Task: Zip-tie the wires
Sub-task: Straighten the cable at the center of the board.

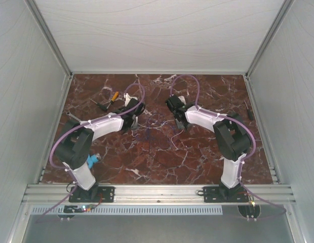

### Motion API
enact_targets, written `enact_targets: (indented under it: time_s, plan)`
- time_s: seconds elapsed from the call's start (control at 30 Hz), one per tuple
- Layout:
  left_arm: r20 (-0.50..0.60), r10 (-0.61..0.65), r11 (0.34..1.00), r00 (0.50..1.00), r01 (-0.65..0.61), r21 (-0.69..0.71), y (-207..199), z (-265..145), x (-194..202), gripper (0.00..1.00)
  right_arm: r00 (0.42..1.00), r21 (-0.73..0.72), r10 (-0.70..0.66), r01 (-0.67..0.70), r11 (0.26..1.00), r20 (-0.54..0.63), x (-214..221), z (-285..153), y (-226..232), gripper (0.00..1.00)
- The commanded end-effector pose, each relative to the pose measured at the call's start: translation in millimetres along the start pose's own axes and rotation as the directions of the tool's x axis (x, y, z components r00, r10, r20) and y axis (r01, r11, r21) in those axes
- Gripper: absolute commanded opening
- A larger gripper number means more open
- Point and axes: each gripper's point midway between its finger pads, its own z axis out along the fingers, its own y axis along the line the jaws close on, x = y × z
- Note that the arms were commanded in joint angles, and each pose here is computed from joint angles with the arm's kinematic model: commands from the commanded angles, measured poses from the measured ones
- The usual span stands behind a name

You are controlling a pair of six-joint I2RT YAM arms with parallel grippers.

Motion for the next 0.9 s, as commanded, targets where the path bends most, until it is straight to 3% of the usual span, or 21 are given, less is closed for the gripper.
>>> enact_targets:
  time_s: [0.0,0.23,0.67,0.87]
  plan:
    - [0.046,-0.044,0.999,0.998,0.044,0.018,-7,6,-19,0.0,0.996,-0.002,0.058,-0.058,0.998,0.07,-22,-15,-6,0.44]
    - [0.033,-0.05,0.999,0.998,0.049,0.003,-5,11,-18,0.07,0.993,-0.001,0.078,-0.078,0.997,0.087,-25,-28,-14,0.53]
    - [0.037,-0.06,0.998,0.998,0.06,-0.007,-1,3,-22,0.55,0.983,-0.009,0.134,-0.134,0.991,0.126,-32,-49,-32,0.65]
    - [0.036,-0.057,0.998,0.998,0.057,-0.011,0,1,-24,0.64,0.982,-0.047,0.148,-0.144,0.989,0.118,-33,-51,-30,0.77]
